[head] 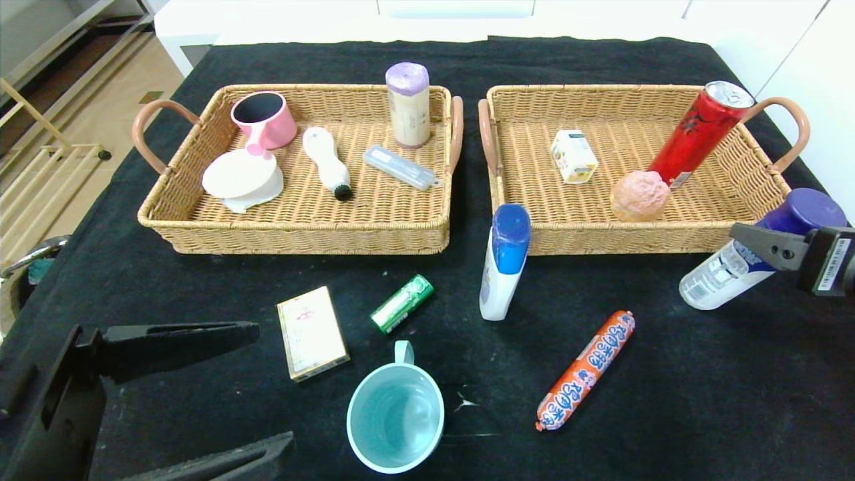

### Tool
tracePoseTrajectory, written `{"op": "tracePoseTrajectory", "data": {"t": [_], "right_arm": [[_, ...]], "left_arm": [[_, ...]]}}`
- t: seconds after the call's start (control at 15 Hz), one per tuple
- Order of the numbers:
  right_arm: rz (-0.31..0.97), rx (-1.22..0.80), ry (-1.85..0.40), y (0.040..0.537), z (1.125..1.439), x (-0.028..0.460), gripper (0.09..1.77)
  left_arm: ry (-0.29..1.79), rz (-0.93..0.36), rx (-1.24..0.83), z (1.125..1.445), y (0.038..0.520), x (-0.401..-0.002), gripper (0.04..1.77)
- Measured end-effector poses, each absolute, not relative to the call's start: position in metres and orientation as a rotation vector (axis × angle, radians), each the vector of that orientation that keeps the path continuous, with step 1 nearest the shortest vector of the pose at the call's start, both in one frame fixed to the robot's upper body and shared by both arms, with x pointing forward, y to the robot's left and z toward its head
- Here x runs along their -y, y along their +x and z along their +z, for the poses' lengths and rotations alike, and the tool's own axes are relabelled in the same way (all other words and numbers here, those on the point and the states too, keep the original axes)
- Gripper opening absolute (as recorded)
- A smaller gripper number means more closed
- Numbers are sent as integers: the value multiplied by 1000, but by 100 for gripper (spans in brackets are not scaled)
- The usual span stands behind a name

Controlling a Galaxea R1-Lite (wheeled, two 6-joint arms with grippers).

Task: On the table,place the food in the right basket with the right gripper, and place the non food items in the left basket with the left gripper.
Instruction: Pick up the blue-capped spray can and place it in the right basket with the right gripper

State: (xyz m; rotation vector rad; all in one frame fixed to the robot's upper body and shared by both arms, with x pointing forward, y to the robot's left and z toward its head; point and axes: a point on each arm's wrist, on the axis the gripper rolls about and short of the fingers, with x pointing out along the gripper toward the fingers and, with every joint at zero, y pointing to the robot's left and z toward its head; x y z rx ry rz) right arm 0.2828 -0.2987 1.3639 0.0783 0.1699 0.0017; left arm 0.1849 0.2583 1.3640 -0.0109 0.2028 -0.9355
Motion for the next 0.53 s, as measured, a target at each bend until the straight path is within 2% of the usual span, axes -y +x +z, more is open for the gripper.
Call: {"op": "tracePoseTrajectory", "data": {"t": [0.53], "right_arm": [[-3, -148, 84, 298, 1360, 296, 171]], "left_arm": [[-8, -913, -192, 1365, 186, -261, 172]]}}
